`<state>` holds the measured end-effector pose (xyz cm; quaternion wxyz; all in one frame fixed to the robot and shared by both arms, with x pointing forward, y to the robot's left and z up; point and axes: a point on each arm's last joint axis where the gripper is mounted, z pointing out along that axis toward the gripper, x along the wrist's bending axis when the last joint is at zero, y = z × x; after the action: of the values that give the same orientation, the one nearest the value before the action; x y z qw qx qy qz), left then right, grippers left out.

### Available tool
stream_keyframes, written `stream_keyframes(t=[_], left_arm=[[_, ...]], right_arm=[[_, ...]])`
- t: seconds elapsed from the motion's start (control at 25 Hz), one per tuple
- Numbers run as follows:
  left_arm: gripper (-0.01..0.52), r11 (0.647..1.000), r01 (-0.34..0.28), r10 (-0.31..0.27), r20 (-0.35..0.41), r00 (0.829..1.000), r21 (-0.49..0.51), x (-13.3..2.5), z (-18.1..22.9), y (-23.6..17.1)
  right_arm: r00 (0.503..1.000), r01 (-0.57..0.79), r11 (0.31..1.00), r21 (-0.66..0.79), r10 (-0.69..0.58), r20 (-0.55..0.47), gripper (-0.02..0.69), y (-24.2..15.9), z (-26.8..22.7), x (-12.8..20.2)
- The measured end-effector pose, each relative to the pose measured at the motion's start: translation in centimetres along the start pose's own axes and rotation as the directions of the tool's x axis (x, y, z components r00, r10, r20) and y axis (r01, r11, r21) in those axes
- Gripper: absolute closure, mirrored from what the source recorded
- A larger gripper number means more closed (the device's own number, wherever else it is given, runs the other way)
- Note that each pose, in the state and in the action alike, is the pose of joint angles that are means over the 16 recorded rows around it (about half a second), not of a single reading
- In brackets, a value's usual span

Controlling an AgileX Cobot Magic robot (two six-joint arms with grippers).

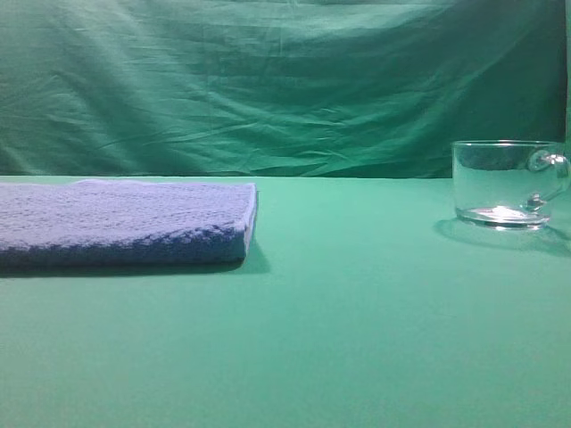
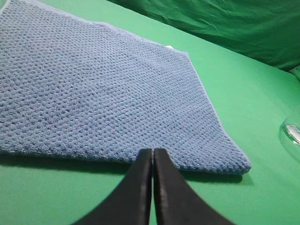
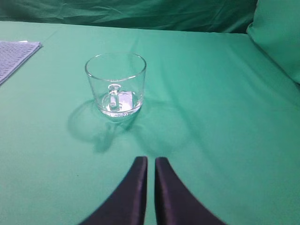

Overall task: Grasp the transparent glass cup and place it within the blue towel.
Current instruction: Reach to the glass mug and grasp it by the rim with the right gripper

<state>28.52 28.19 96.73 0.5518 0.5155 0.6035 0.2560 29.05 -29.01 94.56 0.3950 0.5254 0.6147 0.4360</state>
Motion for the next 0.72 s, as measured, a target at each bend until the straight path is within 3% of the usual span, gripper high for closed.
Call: stream_keyframes(t=[0.72], left_arm=[[0.514,1.0,0.0,0.0,0.0,1.0,0.0,0.0,0.0,0.0]], right_arm=[[1.0,-0.001,1.0,0.0,0.001,0.0,0.616,0.0,0.0,0.0]])
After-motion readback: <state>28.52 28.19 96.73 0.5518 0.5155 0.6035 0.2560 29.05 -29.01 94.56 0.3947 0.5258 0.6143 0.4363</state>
